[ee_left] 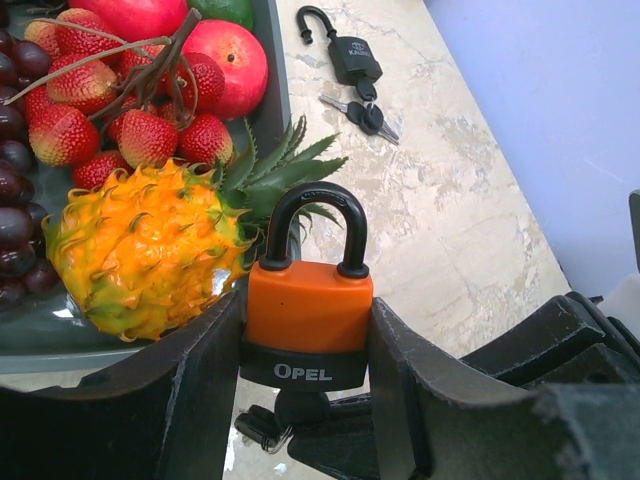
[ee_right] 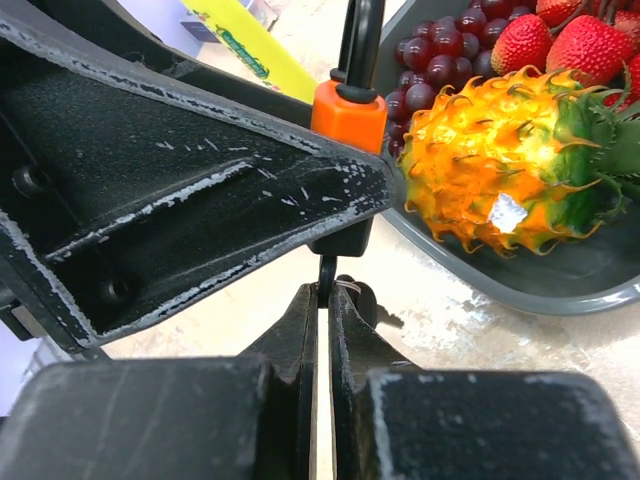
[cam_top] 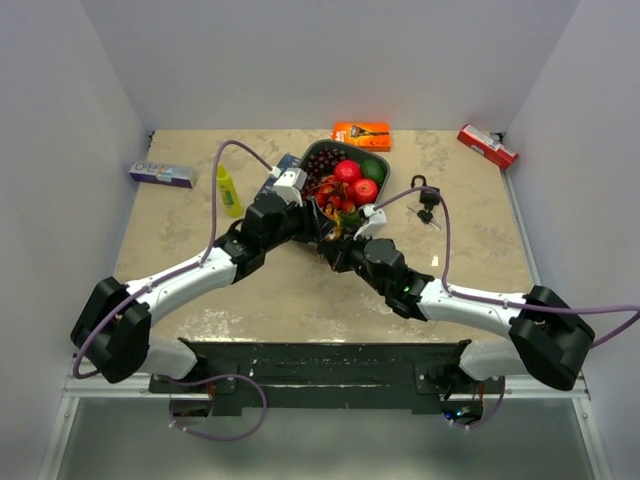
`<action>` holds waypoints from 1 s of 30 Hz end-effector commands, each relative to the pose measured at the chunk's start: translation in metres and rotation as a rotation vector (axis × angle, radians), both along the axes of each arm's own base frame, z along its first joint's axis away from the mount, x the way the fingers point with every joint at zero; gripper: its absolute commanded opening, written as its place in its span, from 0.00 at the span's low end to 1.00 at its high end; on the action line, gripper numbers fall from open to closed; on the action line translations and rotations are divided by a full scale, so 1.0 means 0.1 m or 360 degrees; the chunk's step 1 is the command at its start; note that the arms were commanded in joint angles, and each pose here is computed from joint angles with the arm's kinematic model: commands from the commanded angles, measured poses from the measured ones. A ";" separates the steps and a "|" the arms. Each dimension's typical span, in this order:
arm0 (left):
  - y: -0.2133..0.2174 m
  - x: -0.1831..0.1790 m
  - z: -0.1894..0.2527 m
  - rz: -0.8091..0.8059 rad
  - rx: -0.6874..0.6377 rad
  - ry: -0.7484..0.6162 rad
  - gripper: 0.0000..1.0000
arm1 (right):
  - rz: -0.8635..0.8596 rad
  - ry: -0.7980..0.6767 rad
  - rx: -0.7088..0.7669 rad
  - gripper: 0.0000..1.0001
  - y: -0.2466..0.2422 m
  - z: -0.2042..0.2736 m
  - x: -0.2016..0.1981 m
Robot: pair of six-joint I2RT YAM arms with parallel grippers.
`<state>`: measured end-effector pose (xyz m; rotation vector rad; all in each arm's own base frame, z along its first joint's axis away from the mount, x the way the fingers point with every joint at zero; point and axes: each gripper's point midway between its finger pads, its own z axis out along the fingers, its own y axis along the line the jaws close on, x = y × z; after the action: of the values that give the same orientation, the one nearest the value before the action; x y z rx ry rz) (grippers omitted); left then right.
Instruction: Unlock with the key
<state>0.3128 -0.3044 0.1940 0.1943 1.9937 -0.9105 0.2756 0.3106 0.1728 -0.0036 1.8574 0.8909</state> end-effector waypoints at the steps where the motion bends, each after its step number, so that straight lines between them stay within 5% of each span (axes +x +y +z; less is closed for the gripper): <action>1: -0.19 -0.38 -0.27 -0.0227 0.0091 0.0128 0.00 | -0.0289 -0.0342 0.0218 0.00 -0.25 0.91 0.40; 30: -0.31 -0.50 -0.46 -0.0284 0.0132 0.0194 0.00 | -0.0345 -0.0492 0.0503 0.00 -0.43 1.47 0.46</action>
<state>0.3172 -0.3187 0.1931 0.2082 1.9498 -0.8895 0.2841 0.2963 0.1733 -0.0214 1.8628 0.8414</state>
